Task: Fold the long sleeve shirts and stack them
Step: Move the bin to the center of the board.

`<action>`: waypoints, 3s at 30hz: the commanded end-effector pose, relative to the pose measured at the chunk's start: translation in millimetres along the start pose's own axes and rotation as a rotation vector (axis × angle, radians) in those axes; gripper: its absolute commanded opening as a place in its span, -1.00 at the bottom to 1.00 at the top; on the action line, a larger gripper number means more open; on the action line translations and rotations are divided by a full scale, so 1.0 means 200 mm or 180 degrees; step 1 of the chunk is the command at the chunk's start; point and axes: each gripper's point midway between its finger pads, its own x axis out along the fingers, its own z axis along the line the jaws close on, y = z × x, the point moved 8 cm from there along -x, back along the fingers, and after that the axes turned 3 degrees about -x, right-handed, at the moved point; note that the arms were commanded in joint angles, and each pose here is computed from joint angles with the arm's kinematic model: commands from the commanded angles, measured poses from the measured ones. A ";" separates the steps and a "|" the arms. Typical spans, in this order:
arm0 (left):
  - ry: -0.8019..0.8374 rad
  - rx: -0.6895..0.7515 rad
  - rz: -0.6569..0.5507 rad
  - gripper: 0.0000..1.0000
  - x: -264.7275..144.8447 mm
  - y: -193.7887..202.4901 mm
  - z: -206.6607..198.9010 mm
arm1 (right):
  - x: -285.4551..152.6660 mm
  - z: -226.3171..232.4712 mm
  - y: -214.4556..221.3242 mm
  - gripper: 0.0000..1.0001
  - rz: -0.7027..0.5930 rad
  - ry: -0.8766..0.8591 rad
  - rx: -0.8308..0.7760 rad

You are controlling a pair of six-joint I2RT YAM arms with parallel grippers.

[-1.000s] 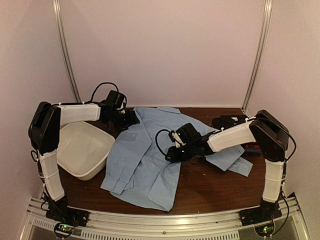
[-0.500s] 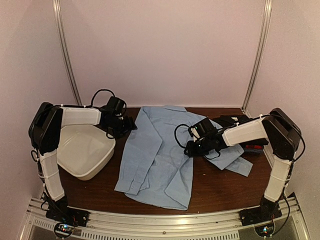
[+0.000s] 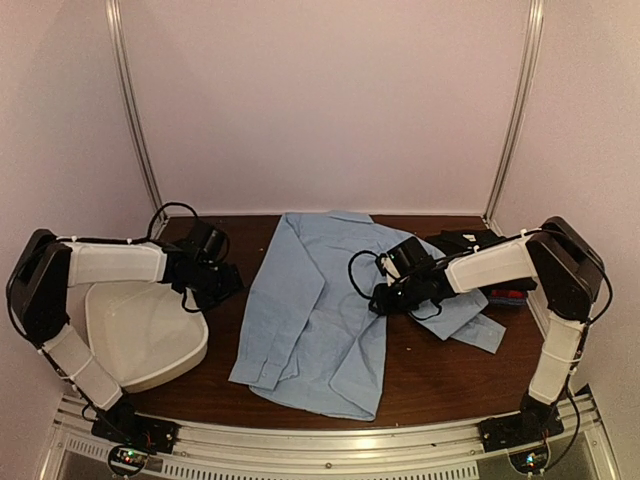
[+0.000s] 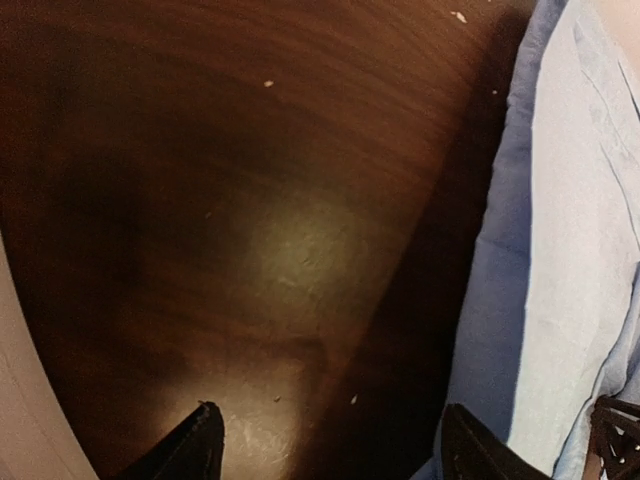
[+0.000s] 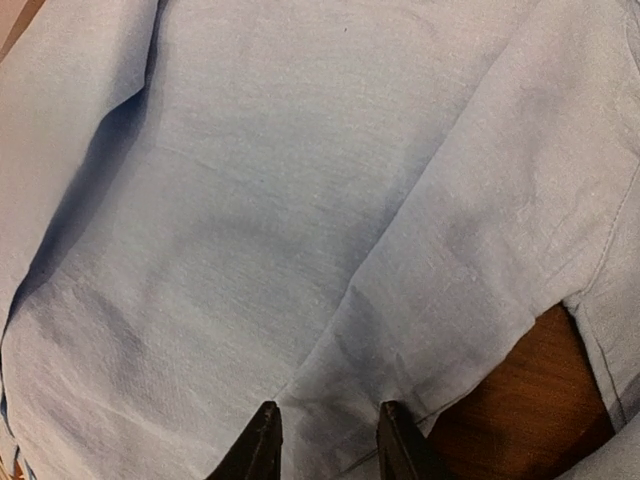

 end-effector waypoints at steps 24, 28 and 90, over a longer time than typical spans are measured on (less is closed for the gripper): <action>-0.1293 -0.0001 -0.0363 0.56 -0.14 -0.14 0.57 | -0.05 0.02 -0.02 -0.29 0.0002 -0.0052 -0.0112; -0.1236 0.0249 -0.0333 0.56 -0.07 -0.23 0.51 | -0.06 0.02 -0.03 -0.29 -0.0018 -0.0028 -0.0117; 0.0319 0.1047 -0.0381 0.95 -0.10 -0.64 -0.22 | -0.14 0.04 -0.06 -0.27 -0.0096 -0.0002 -0.0122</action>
